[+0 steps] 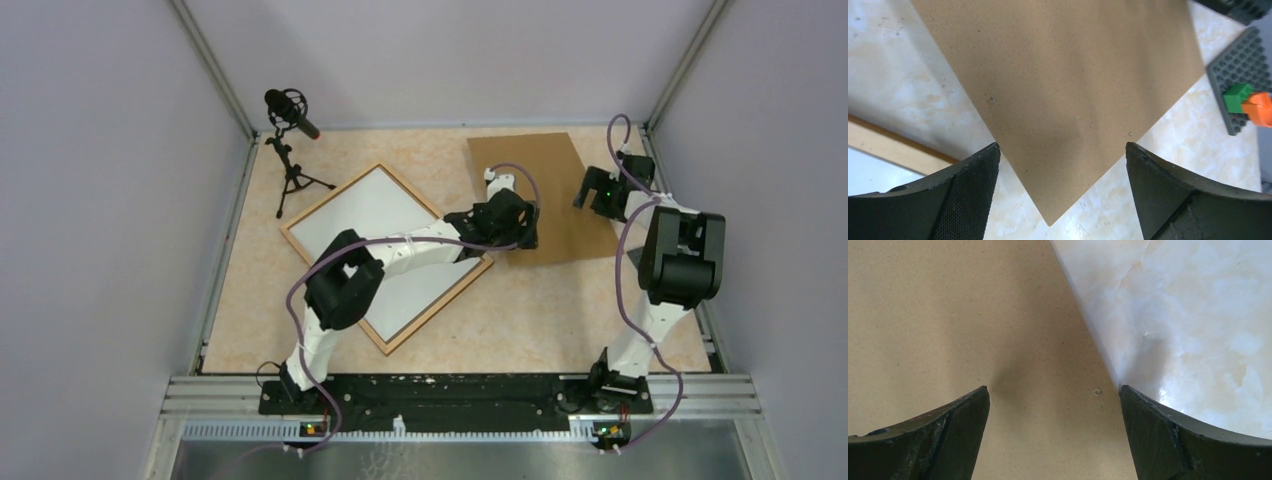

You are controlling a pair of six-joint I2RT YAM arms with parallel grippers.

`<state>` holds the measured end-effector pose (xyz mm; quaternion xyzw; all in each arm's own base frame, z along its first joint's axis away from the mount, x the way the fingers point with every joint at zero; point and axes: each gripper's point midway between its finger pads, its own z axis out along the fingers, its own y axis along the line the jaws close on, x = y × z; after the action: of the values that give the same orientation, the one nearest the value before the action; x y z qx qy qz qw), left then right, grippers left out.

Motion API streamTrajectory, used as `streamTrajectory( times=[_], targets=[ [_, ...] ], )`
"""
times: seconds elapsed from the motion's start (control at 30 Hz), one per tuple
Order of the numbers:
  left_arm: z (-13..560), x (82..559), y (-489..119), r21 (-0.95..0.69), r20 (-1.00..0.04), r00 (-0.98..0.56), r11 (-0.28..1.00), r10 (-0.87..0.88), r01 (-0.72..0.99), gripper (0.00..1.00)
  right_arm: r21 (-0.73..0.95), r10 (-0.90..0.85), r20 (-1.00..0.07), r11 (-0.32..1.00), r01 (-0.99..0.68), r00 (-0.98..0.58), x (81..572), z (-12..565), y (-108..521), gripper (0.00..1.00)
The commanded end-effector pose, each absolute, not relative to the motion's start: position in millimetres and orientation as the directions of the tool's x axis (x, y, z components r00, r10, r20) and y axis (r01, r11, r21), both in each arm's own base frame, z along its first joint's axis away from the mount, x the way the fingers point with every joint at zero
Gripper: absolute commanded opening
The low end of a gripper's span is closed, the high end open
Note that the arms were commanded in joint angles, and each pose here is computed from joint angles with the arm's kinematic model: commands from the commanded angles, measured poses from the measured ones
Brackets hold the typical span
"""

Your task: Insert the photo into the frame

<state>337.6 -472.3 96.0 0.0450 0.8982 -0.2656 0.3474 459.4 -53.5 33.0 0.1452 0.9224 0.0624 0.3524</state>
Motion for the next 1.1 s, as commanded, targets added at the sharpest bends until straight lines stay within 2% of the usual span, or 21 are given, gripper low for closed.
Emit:
streamTrajectory(
  times=[0.0, 0.13, 0.23, 0.5, 0.9, 0.97, 1.07],
  targets=[
    [212, 328, -498, -0.641, -0.689, -0.668, 0.666, -0.280, 0.382, 0.96, 0.404, 0.372, -0.307, 0.884, 0.234, -0.876, 383, -15, 33, 0.99],
    [209, 322, -475, -0.635, -0.686, -0.661, 0.694, -0.305, 0.338, 0.97, 0.426, 0.344, -0.308, 0.884, 0.195, -0.887, 374, -15, 58, 0.99],
    [195, 314, -448, -0.665, -0.639, -0.685, 0.698, -0.350, 0.264, 0.98, 0.458, 0.317, -0.322, 0.877, 0.146, -0.892, 361, -11, 82, 0.99],
    [173, 308, -382, -0.634, -0.655, -0.652, 0.748, -0.382, 0.198, 0.98, 0.507, 0.320, -0.328, 0.854, 0.121, -0.889, 343, -15, 102, 0.99],
    [232, 312, -346, -0.794, -0.593, -0.551, 0.541, -0.587, 0.278, 0.91, 0.576, 0.321, -0.332, 0.814, 0.079, -0.887, 336, -12, 121, 0.99],
    [235, 316, -340, -0.782, -0.603, -0.543, 0.569, -0.585, 0.254, 0.92, 0.571, 0.324, -0.335, 0.817, 0.082, -0.885, 336, -12, 120, 0.99],
    [214, 321, -321, -0.720, -0.628, -0.547, 0.679, -0.553, 0.141, 0.98, 0.550, 0.315, -0.351, 0.831, 0.078, -0.882, 337, -9, 116, 0.99]
  ],
)
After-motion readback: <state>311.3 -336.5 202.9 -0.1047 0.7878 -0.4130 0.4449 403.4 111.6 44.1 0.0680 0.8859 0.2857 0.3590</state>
